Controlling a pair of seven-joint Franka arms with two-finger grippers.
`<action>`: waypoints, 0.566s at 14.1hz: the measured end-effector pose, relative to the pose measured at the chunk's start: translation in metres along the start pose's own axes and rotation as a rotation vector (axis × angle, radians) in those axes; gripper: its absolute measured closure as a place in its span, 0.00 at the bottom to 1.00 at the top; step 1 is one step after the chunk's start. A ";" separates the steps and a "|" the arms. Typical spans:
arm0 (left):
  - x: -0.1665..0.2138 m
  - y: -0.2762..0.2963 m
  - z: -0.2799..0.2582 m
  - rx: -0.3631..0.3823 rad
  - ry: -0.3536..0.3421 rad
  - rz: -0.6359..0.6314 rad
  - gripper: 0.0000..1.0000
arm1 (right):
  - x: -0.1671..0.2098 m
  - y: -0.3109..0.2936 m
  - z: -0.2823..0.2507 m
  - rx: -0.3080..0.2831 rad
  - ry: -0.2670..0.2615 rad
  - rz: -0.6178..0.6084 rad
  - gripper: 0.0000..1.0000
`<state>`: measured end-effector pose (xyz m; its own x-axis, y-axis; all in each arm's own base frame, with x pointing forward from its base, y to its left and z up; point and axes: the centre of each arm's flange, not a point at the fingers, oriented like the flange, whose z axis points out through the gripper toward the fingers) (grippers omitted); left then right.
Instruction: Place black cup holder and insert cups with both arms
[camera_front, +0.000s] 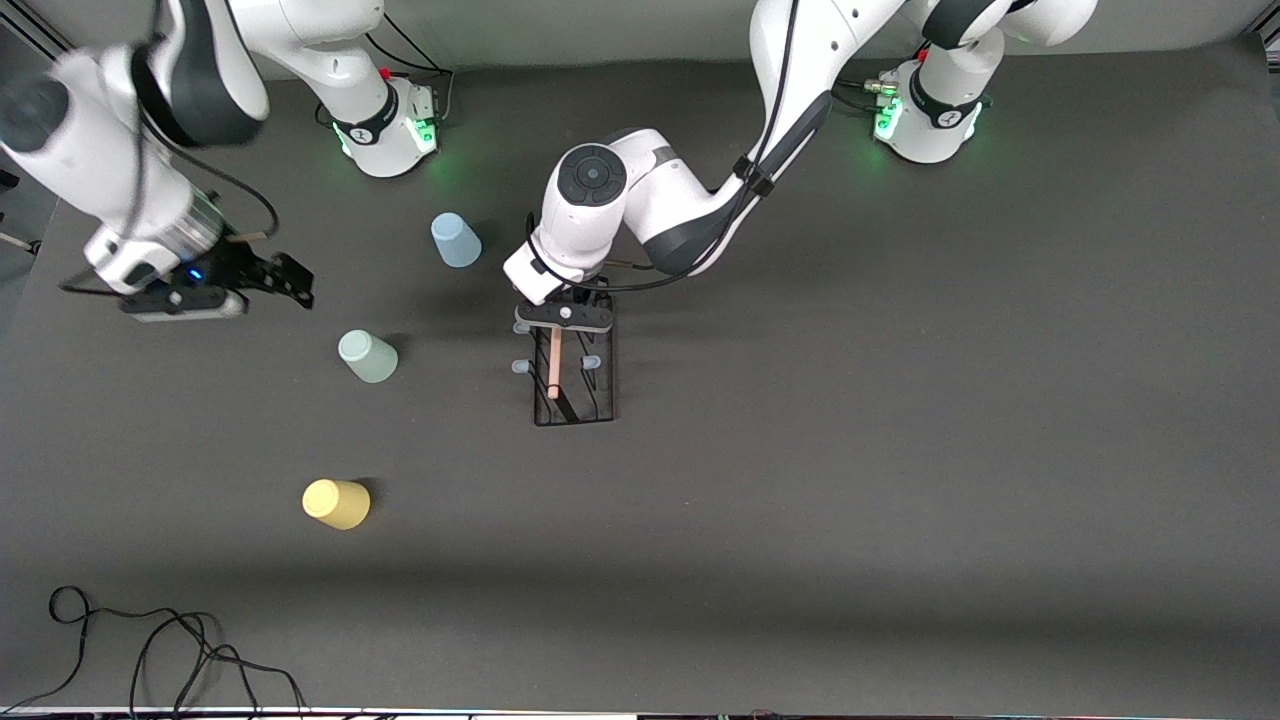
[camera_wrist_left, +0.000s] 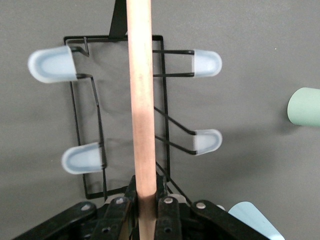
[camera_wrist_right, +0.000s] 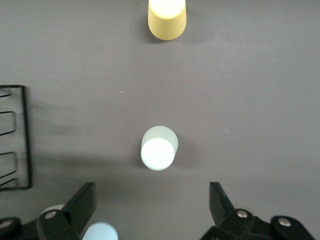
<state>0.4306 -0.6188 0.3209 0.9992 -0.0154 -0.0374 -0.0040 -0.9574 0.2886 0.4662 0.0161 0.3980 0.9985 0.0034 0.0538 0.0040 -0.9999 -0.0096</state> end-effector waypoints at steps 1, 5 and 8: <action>0.001 0.000 0.000 0.000 0.001 -0.001 0.83 | 0.001 0.000 0.028 -0.004 -0.007 -0.001 0.00; 0.010 0.000 -0.011 -0.006 0.027 0.001 0.44 | 0.005 -0.002 0.113 -0.018 -0.060 -0.007 0.00; 0.030 -0.003 -0.059 -0.026 0.063 -0.021 0.11 | 0.001 -0.003 0.156 -0.024 -0.067 -0.012 0.00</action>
<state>0.4635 -0.5997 0.3753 0.9996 0.0233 0.0167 0.0168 -0.9495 0.3134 0.4760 0.0208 0.2421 0.9998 0.0155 -0.0135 0.0157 -0.9998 0.0144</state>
